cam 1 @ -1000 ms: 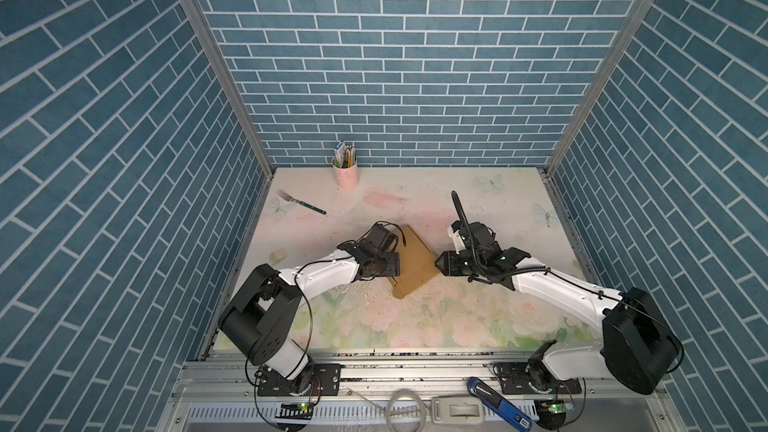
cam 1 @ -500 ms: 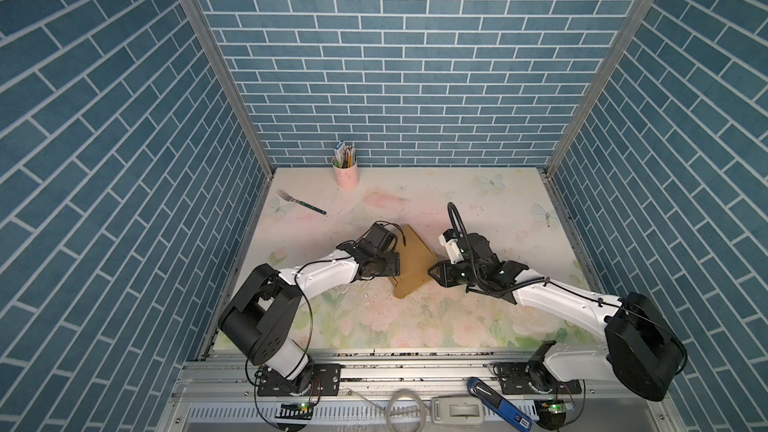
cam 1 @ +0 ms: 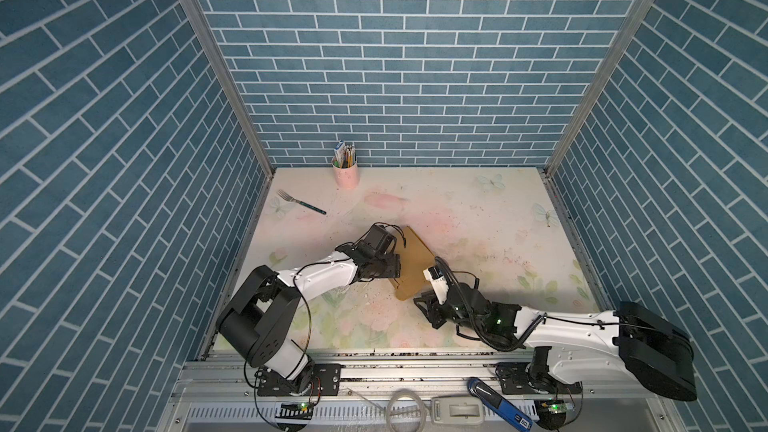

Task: Fold the paper box
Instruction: 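Lower the right gripper beside the box's near edge while the left gripper holds it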

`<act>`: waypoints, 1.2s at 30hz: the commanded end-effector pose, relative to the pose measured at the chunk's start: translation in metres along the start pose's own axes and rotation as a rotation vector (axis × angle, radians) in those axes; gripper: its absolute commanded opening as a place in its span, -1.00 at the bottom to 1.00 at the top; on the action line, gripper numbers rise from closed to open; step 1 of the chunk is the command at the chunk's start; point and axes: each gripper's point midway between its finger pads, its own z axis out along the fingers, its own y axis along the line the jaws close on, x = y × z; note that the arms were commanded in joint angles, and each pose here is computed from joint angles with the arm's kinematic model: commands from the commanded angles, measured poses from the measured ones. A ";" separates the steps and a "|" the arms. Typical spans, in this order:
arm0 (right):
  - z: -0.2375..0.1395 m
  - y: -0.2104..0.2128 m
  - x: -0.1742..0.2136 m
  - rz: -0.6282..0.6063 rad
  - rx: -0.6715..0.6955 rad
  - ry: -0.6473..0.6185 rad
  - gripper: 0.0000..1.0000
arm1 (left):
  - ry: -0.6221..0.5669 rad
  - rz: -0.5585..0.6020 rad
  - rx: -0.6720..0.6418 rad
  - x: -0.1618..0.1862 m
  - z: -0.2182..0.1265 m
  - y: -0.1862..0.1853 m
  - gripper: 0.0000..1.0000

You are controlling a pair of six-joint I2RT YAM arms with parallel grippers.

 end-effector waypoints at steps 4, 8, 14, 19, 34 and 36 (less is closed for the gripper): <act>0.012 0.013 -0.012 -0.032 0.075 -0.210 -0.38 | 0.103 0.036 -0.027 0.031 0.005 0.014 0.43; 0.019 0.011 -0.003 -0.015 0.095 -0.250 -0.43 | 0.097 0.044 -0.016 0.031 0.003 0.013 0.43; 0.021 -0.002 0.006 0.017 0.117 -0.284 -0.50 | 0.093 0.058 -0.017 0.030 0.002 0.012 0.42; 0.027 0.001 0.016 0.017 0.074 -0.279 -0.50 | 0.096 0.052 -0.017 0.032 0.002 0.013 0.43; 0.043 0.011 0.025 -0.005 0.023 -0.264 -0.52 | 0.094 0.041 -0.027 0.036 -0.003 0.017 0.42; 0.045 0.011 0.025 -0.005 0.022 -0.264 -0.51 | 0.095 0.041 -0.027 0.036 -0.004 0.017 0.43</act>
